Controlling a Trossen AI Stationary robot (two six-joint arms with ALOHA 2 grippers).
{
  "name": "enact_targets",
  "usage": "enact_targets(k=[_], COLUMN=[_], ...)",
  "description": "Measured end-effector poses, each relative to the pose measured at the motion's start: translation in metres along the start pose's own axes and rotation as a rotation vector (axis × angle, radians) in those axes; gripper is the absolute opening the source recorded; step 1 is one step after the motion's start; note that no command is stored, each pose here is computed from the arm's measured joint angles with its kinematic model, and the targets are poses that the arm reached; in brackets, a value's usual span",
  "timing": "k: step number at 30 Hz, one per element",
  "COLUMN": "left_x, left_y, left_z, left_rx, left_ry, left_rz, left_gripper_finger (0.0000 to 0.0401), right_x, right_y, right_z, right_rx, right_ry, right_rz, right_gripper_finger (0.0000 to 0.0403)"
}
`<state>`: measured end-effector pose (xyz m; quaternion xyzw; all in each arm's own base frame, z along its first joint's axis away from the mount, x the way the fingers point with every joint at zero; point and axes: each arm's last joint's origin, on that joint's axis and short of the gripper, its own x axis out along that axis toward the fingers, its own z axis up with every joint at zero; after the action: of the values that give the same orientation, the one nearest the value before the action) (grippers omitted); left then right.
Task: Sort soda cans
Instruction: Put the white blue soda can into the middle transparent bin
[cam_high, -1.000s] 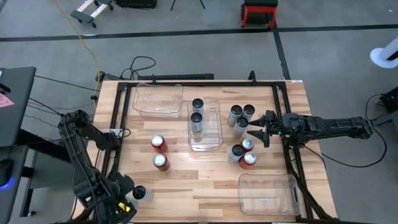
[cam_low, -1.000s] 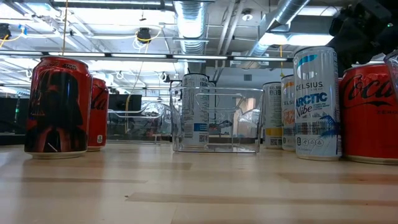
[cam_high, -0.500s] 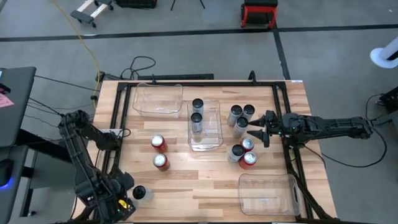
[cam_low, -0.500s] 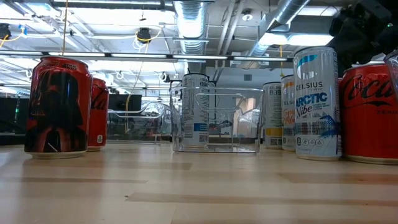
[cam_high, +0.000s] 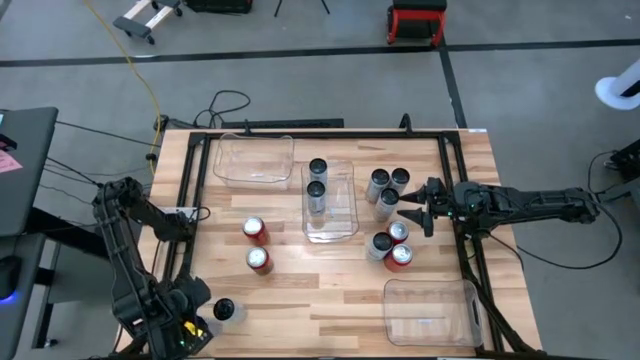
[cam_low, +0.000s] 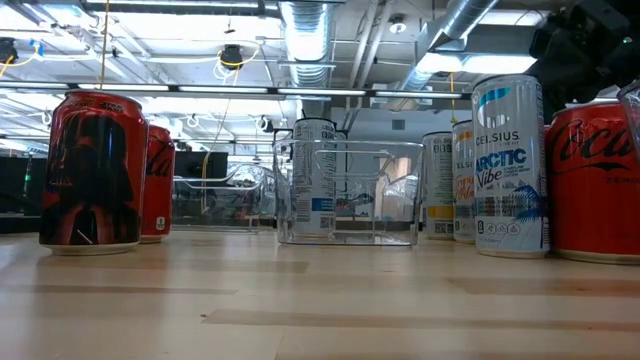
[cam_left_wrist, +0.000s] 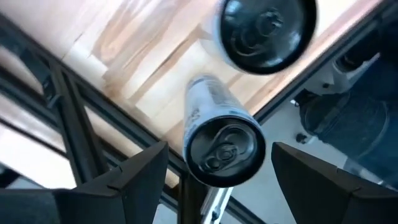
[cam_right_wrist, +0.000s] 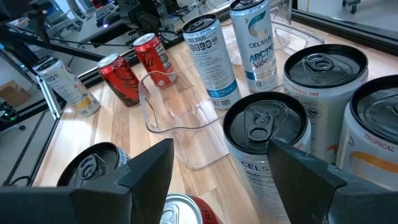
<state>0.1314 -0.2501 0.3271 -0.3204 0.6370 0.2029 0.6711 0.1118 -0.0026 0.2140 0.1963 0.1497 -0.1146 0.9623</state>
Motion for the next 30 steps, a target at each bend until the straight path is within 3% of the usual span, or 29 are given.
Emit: enact_targets(k=[4,11,21,30], left_x=[0.000,0.000,0.000,0.007], left_y=[-0.001,-0.002,-0.003,-0.005], left_z=[0.004,0.011,0.009,0.006], left_rx=[0.057,-0.056,-0.104,-0.121], left_ry=[-0.032,-0.045,0.027,0.018], left_rz=[-0.008,-0.006,0.003,0.030], left_gripper_finger=[0.0279,0.0282,0.0393,0.0399], right_x=[0.000,0.000,0.007,0.017], right_y=[0.000,0.000,0.000,0.001], right_z=[0.000,0.000,-0.003,-0.007], right_rx=[-0.027,-0.029,-0.012,-0.022], right_ry=[0.001,0.004,0.050,0.100], right_rz=[0.000,-0.001,-0.022,-0.045], right_gripper_finger=[0.0281,0.0281,0.0281,0.0281])
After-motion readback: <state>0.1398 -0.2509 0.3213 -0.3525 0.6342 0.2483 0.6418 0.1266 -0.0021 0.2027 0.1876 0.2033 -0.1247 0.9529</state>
